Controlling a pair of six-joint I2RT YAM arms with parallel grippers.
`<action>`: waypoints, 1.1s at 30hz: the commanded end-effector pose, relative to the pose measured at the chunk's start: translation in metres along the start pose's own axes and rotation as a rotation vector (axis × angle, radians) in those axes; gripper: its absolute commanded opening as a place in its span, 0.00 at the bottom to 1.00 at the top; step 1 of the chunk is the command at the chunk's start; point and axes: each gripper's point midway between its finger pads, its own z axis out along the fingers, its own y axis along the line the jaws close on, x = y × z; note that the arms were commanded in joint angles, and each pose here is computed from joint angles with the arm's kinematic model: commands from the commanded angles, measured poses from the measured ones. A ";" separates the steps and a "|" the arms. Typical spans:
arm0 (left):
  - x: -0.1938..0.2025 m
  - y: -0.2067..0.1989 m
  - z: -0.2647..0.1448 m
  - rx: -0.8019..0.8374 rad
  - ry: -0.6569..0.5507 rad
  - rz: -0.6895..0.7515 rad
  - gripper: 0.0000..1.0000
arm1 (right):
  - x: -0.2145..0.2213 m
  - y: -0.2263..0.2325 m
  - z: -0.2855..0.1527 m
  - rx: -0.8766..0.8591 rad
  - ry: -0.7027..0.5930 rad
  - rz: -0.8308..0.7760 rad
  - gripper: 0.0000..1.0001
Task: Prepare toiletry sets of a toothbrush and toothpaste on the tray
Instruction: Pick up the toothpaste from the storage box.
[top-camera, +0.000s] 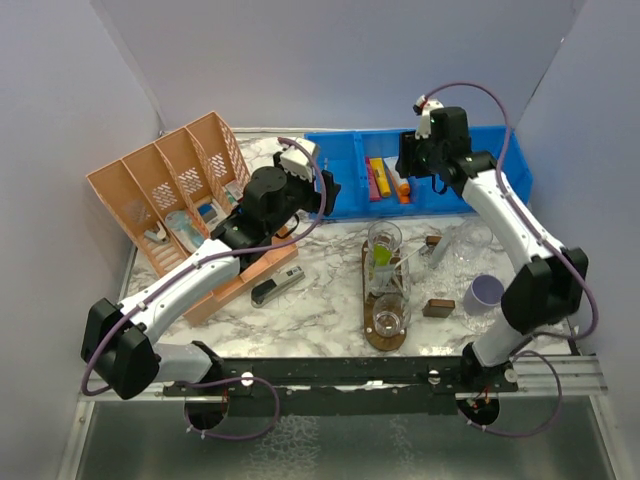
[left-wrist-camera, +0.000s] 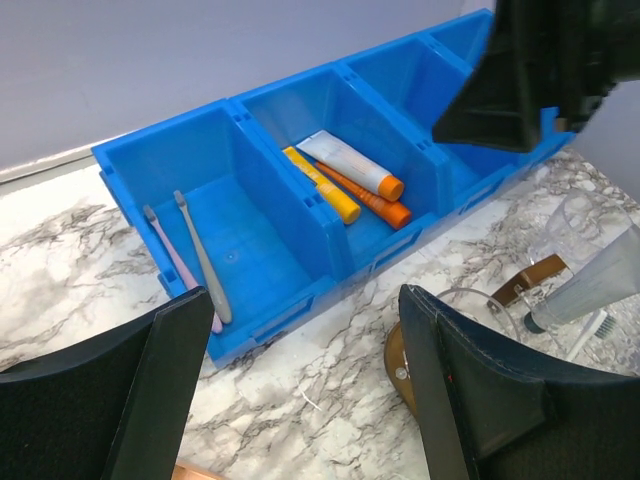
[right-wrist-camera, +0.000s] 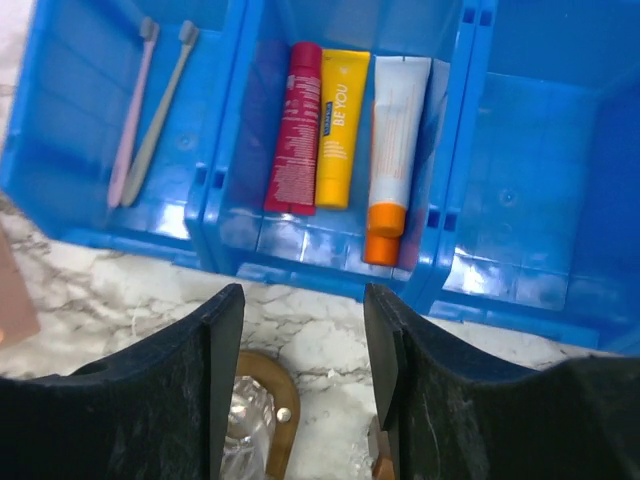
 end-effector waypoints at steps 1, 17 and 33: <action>-0.001 0.008 0.003 -0.026 0.002 -0.016 0.78 | 0.004 -0.014 0.036 0.132 0.101 -0.057 0.51; 0.014 0.007 0.014 -0.017 0.050 -0.025 0.78 | 0.048 -0.038 0.122 0.415 0.260 -0.191 0.54; 0.014 0.008 0.015 -0.009 0.052 -0.049 0.78 | 0.103 -0.055 0.154 0.511 0.382 -0.232 0.64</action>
